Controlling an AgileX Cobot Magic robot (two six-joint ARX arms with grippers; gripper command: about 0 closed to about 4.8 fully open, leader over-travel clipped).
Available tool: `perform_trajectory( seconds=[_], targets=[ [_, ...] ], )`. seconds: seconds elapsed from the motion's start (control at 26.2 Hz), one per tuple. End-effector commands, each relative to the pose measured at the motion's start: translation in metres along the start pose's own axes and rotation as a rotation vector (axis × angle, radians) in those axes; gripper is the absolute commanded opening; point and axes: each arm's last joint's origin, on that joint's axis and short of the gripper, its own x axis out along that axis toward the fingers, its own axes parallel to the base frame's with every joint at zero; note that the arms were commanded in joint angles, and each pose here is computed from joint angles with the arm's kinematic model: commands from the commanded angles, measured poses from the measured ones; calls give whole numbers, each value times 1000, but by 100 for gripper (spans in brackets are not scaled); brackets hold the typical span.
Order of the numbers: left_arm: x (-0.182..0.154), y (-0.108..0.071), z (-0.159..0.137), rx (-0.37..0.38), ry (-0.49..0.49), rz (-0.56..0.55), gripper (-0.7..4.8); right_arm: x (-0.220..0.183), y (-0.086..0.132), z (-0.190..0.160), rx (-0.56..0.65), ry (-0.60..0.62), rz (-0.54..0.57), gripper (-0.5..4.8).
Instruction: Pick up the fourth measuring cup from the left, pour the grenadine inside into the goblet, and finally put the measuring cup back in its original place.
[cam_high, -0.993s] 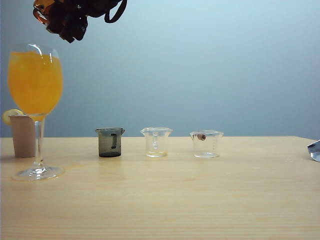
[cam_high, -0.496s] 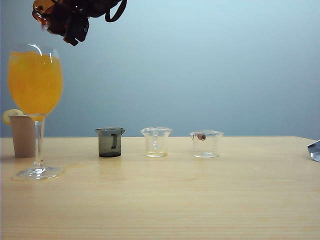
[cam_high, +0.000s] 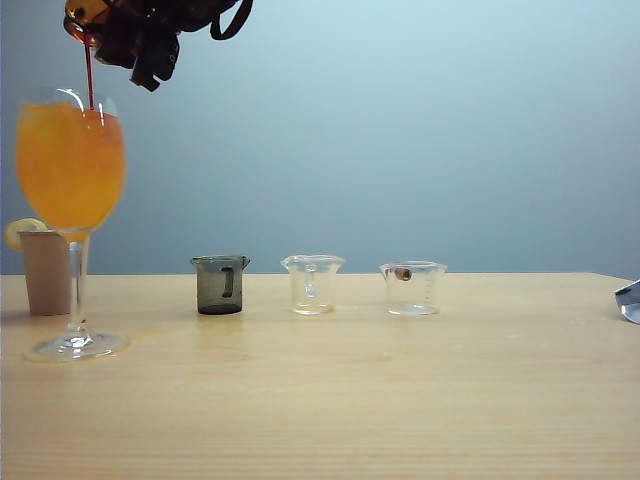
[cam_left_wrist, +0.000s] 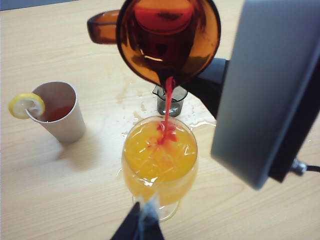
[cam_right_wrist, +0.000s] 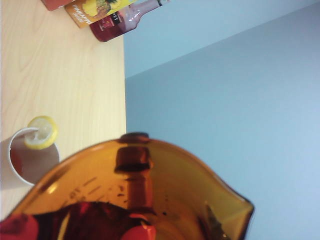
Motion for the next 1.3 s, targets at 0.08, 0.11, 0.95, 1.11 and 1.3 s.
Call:
perform_trajectory(
  seconds=[0.08, 0.11, 0.95, 1.11, 1.3],
  targets=[
    [-2, 0, 1, 6, -13, -4, -4, -2, -7, 10, -30, -34, -46, 241],
    [-2, 0, 1, 6, -13, -4, -4, -2, -7, 11, -30, -35, -44, 242],
    [-2, 0, 1, 6, -13, -4, -4, -2, -6, 13, -106, -32, -47, 242],
    [-2, 0, 1, 6, -13, -4, -4, -2, -6, 13, -109, -32, -48, 242],
    [-2, 0, 1, 6, -13, -4, -4, -1, -6, 13, -110, 2, -58, 241]
  ],
)
